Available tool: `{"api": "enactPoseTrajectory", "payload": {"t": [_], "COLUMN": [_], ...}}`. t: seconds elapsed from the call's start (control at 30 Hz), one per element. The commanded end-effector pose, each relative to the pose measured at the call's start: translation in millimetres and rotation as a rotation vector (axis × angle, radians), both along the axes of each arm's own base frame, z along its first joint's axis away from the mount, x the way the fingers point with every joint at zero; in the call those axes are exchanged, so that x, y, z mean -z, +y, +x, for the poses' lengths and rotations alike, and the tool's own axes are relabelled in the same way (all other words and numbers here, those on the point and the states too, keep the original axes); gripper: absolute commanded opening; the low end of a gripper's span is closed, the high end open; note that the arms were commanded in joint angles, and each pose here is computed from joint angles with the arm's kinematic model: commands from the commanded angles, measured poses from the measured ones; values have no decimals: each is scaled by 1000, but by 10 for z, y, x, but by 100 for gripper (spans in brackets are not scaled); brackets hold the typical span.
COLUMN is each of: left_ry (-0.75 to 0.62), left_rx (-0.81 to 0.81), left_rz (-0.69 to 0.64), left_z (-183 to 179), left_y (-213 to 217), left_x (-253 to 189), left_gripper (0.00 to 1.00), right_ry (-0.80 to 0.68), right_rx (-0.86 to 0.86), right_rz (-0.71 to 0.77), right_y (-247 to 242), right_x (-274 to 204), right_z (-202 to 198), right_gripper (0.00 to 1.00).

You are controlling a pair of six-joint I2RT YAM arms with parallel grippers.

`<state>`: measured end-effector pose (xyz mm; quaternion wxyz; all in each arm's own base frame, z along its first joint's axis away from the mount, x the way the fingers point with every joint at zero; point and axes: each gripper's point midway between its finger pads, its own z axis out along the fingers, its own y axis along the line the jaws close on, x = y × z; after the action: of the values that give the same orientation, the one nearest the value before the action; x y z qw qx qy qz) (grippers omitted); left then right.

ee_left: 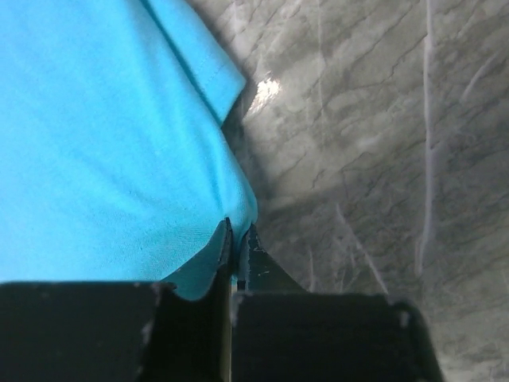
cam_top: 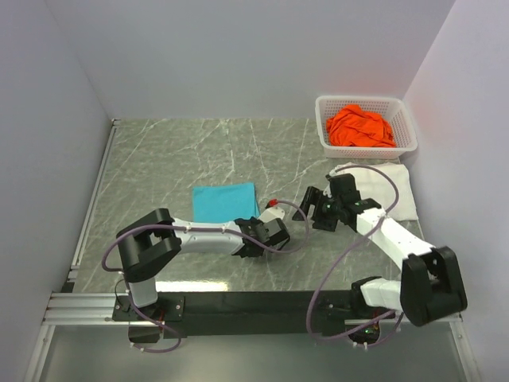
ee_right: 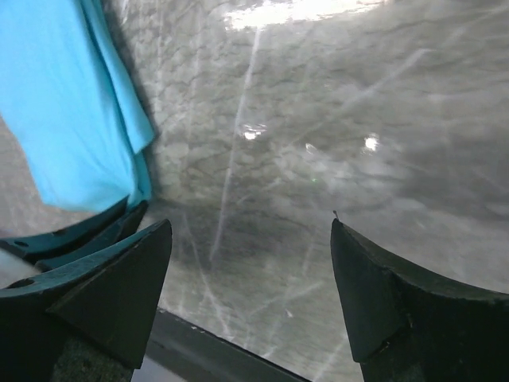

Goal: Fold and stack the t-shirts
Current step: Neatly place the folded tshirt to the corner

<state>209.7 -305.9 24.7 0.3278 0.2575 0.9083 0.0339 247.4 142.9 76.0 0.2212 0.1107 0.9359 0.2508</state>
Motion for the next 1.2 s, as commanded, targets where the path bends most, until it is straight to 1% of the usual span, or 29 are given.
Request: {"api": "enactPoseTrajectory", "payload": {"t": [0.0,0.07,0.1,0.17,0.2,0.27,0.3,0.43,0.53,0.57,0.6,0.7,0.87,0.97,1.07,1.1,1.13,1.17], "left_ry": [-4,-4,-8,-8,-9,-14,-14,-13,0,6,7,10,23,40,52,54,55,55], "left_rx": [-39,-48,-52,-56,-57,-69,-74,-78,-73,-76,-81,-89,-101,-95,-93,-92,-95,-99], "left_rz": [-101,-118,-140,-165,-188,-214,-238,-277,-285,-277,-278,-301,-351,-371,-400,-408,-416,-424], "left_z": [-3,4,6,9,2,15,13,8,-8,-13,-9,-4,-15,-23,-31,-35,-38,-46], "left_y": [-22,-4,-12,-17,-32,-33,-47,-56,-85,-84,-88,-135,-213,-295,-362,-373,-377,-365], "left_x": [-170,-201,-259,-307,-359,-417,-478,-564,-551,-518,-517,-539,-559,-568,-614,-635,-653,-693], "left_gripper": [1,1,1,1,1,1,1,1,1,1,1,1,1,3,7,9,12,15], "right_ry": [-8,-13,39,51,98,95,129,146,164,191,180,191,187,187,172,155,170,138], "right_rx": [-31,-41,-46,-66,-73,-94,-83,-139,-167,-195,-207,-253,-311,-343,-359,-353,-353,-374], "right_rz": [139,193,237,276,301,337,354,401,419,414,424,417,380,348,317,288,251,228], "right_y": [258,361,436,549,624,766,825,1188,1429,1552,1648,1882,2113,2195,2180,2151,2091,2074], "right_x": [-25,-11,59,85,155,160,221,245,270,336,278,303,345,378,408,435,477,444], "right_z": [153,226,208,258,257,305,321,345,400,332,388,349,299,254,262,299,269,299], "right_gripper": [86,84,84,84,84,84,84,84,83,83,83,82,80,76,65,57,53,50]}}
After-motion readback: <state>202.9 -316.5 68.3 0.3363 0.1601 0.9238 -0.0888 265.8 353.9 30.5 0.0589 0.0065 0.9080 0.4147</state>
